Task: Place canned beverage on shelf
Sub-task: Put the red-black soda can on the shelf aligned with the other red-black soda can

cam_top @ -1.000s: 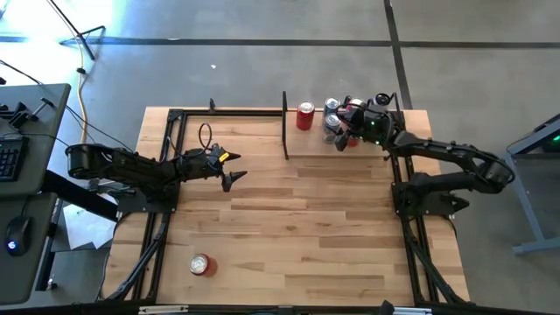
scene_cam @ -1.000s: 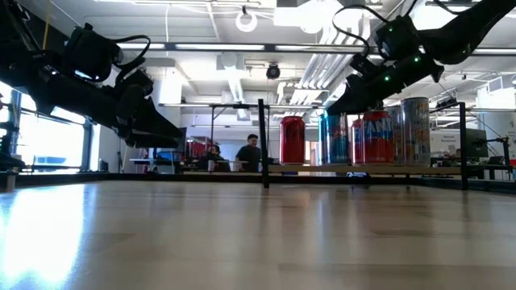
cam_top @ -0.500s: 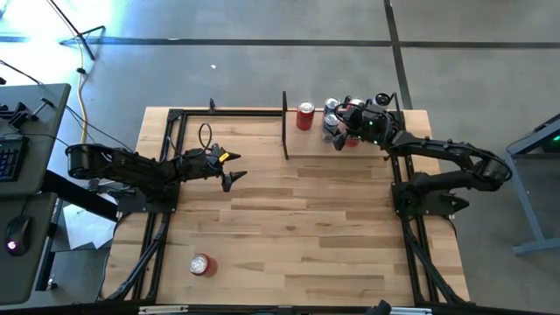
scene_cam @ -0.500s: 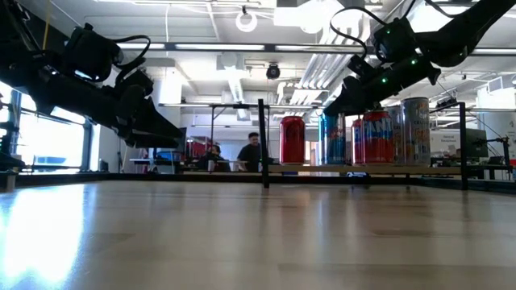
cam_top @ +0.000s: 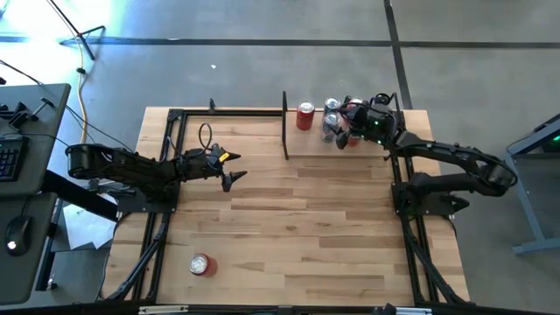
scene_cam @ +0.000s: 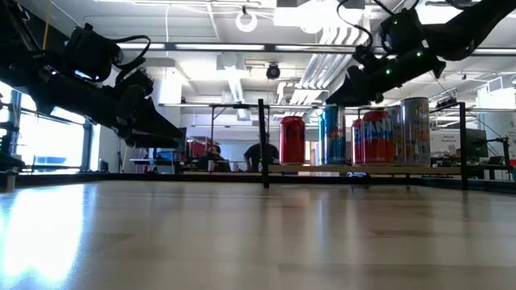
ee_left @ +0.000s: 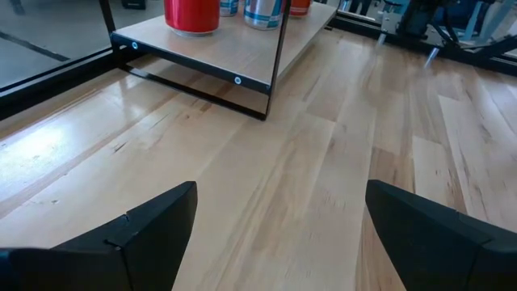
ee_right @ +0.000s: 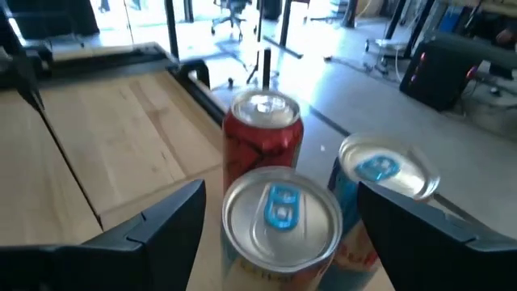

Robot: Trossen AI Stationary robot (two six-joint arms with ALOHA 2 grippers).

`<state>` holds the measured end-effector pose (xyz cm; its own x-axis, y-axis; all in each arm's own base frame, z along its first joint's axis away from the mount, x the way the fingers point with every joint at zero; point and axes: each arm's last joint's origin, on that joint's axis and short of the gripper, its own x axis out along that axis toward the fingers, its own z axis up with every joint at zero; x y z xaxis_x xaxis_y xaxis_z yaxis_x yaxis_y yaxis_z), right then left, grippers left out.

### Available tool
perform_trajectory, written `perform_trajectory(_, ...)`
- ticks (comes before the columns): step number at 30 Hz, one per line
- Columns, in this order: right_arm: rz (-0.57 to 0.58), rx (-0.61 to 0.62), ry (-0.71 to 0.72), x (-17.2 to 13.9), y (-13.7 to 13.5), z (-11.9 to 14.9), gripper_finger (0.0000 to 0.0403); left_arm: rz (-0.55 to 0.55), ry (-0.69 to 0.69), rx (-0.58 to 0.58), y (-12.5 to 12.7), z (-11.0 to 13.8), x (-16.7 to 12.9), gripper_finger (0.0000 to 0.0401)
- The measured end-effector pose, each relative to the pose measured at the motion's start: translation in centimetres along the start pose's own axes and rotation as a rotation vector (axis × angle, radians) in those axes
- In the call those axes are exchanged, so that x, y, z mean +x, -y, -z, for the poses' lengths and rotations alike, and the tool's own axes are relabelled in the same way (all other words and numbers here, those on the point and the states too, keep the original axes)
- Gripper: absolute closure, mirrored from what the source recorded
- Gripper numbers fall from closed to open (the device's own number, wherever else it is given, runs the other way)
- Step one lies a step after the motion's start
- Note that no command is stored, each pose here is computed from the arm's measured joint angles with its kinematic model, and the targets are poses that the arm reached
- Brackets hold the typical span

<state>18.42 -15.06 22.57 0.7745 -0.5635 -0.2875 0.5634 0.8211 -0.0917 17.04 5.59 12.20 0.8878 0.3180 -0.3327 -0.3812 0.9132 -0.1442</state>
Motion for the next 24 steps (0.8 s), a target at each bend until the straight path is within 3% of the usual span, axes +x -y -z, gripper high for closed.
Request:
perform_trajectory(6,-0.033,-0.034,0.081,-1.4,-1.0,-1.4,0.0095,0.0,0.001,0.069,0.0,0.0,0.0,0.0052)
perform_trajectory(11,-0.172,-0.042,0.11,-2.8,-3.8,-2.2,0.0128,0.002,-0.001,0.151,0.0,0.0,-0.1,0.0052)
perform_trajectory(14,-0.254,-0.051,0.108,-3.3,-6.4,-2.2,0.0182,0.019,-0.01,0.179,0.4,0.0,-0.2,0.0052)
perform_trajectory(21,-0.373,-0.096,0.12,-3.9,-13.9,-1.2,0.0352,0.122,-0.036,0.257,2.2,0.2,-1.0,0.0052)
perform_trajectory(24,-0.424,-0.114,0.152,-4.2,-17.3,-0.4,0.0394,0.178,-0.06,0.281,3.2,0.5,-1.5,0.0052)
